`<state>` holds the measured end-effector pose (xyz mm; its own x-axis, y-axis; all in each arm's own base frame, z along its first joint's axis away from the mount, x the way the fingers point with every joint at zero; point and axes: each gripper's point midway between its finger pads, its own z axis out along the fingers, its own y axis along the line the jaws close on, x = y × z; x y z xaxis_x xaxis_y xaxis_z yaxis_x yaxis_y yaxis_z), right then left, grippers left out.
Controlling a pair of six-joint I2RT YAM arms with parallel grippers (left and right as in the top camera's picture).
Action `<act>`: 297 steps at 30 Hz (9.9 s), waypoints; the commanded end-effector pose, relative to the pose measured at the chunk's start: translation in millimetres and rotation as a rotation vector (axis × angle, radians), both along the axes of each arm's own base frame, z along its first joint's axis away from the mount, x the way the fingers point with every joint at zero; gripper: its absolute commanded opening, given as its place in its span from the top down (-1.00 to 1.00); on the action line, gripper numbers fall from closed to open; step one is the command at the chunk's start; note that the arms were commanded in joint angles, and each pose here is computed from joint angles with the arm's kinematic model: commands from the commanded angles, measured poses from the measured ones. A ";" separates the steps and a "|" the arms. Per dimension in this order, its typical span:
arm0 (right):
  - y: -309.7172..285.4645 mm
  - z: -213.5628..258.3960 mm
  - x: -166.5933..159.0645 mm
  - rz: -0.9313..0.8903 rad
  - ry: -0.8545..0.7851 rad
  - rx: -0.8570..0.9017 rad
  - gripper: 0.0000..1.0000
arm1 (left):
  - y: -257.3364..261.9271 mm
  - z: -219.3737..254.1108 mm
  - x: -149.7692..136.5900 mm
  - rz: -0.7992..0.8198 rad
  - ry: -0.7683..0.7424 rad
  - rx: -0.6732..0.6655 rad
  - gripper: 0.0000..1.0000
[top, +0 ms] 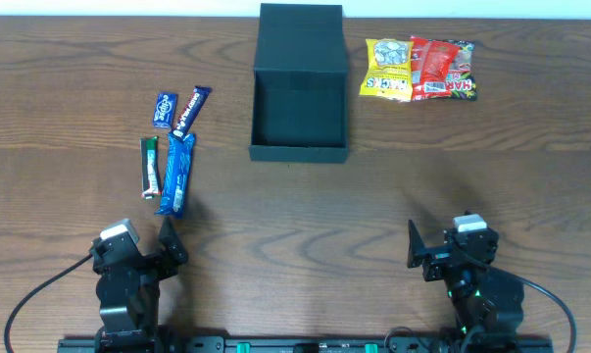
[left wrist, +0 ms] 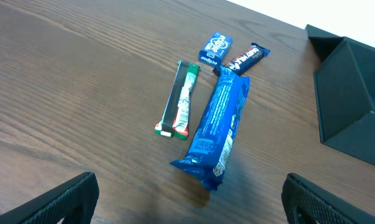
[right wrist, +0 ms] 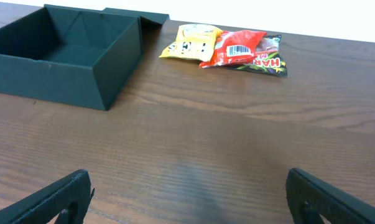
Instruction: Pack container
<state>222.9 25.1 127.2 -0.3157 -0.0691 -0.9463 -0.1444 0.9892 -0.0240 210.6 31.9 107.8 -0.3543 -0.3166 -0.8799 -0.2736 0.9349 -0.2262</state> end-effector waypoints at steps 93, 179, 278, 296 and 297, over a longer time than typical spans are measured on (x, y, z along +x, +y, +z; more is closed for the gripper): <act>141.4 -18.1 199.5 -0.087 0.891 0.084 -0.99 | 4.7 -6.7 -1.0 0.016 0.016 0.028 -0.90; 113.1 193.7 26.8 0.150 0.525 0.217 -0.99 | 4.8 -6.7 -1.0 0.016 0.016 0.028 -0.90; 29.8 -103.3 379.7 -0.166 0.843 0.112 -0.39 | -30.7 -6.8 1.9 -0.135 0.003 -0.137 -0.90; 35.0 -90.6 386.5 -0.165 0.808 0.160 0.87 | -26.8 -6.9 1.9 -0.115 0.003 -0.128 -0.90; 36.2 -83.3 387.5 -0.160 0.796 0.165 0.89 | -26.8 -7.0 1.9 -0.114 0.003 -0.128 -0.90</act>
<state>608.0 54.5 32.7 -0.8968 0.1588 -0.4129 0.0999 0.9819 0.1607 212.9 3.1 107.3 -0.3908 -0.3779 -0.8393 -0.1527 0.9258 -0.3458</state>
